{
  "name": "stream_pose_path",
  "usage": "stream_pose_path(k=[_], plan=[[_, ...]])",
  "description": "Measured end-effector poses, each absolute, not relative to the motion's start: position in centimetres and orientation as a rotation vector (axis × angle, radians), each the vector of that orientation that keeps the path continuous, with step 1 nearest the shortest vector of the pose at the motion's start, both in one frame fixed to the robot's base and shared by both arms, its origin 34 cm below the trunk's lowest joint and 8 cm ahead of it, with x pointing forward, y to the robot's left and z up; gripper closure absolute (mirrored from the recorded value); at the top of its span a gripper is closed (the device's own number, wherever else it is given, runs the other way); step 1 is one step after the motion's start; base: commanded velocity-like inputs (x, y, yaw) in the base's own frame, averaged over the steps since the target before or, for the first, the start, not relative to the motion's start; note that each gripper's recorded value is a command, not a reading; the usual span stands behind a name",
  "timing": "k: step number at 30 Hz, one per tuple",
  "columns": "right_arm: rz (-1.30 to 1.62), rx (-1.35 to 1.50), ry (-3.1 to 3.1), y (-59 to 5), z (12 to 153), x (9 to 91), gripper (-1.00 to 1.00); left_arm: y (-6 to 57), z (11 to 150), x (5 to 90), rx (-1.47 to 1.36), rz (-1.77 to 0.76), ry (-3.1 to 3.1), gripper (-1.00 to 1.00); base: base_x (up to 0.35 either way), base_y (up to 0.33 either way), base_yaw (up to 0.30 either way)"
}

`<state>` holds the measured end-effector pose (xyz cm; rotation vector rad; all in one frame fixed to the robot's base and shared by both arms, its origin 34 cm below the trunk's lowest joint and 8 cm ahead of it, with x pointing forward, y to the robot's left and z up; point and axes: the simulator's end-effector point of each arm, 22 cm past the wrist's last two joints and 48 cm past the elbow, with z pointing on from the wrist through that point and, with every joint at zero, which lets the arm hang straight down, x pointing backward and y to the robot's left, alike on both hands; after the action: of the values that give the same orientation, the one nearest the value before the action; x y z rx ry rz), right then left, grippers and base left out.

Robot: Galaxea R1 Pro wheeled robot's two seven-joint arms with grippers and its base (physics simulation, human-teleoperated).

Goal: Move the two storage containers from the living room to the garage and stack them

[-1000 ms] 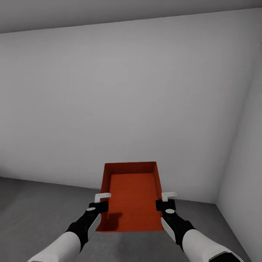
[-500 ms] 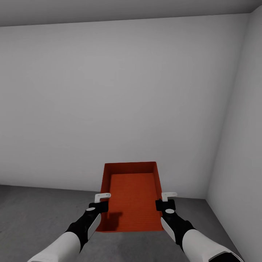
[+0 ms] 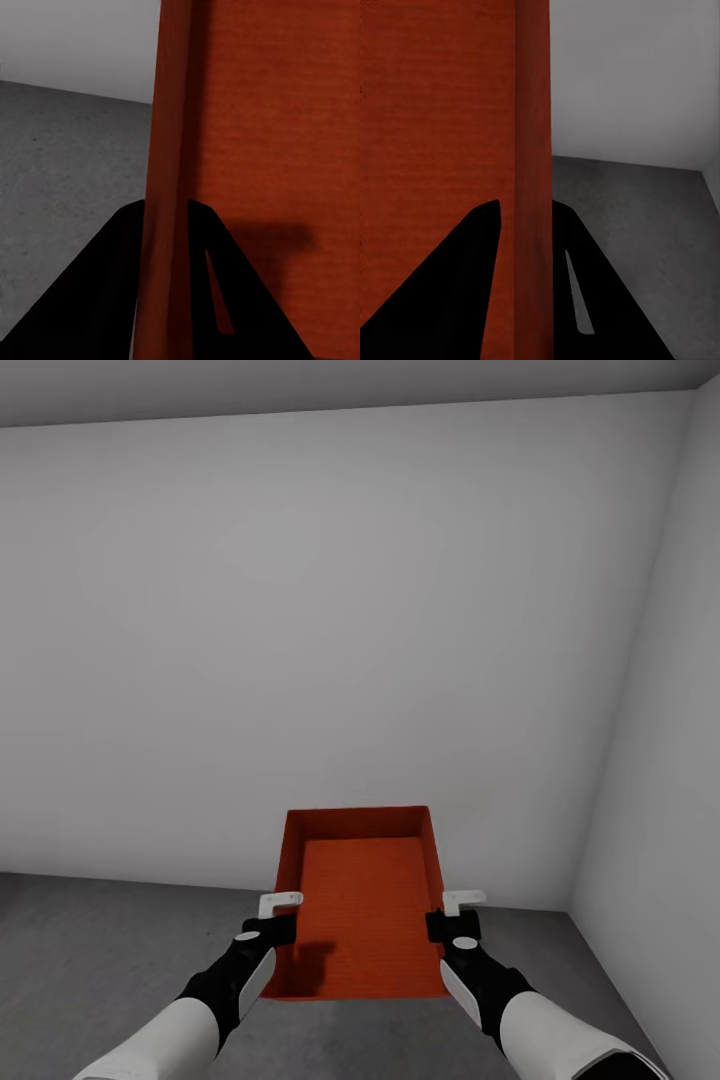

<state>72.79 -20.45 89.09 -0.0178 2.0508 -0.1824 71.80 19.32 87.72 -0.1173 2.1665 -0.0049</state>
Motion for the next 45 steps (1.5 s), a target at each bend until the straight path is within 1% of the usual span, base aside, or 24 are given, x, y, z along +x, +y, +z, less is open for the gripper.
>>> stream_pose_path(k=[19,34,45], plan=[[-0.185,-0.02,2.051,-20.44,89.13,72.81,1.0,19.31,87.7,71.78,-0.12,-0.005,2.167,1.0,0.003,0.0,0.0],[-0.18,-0.017,2.05,-20.6,89.23,72.87,1.0,19.16,87.8,71.77,-0.122,-0.007,2.165,1.0,0.266,0.0,0.0],[-0.18,-0.016,2.05,-20.62,89.18,72.89,1.0,19.15,87.78,71.81,-0.121,-0.006,2.166,1.0,0.041,0.0,0.0]])
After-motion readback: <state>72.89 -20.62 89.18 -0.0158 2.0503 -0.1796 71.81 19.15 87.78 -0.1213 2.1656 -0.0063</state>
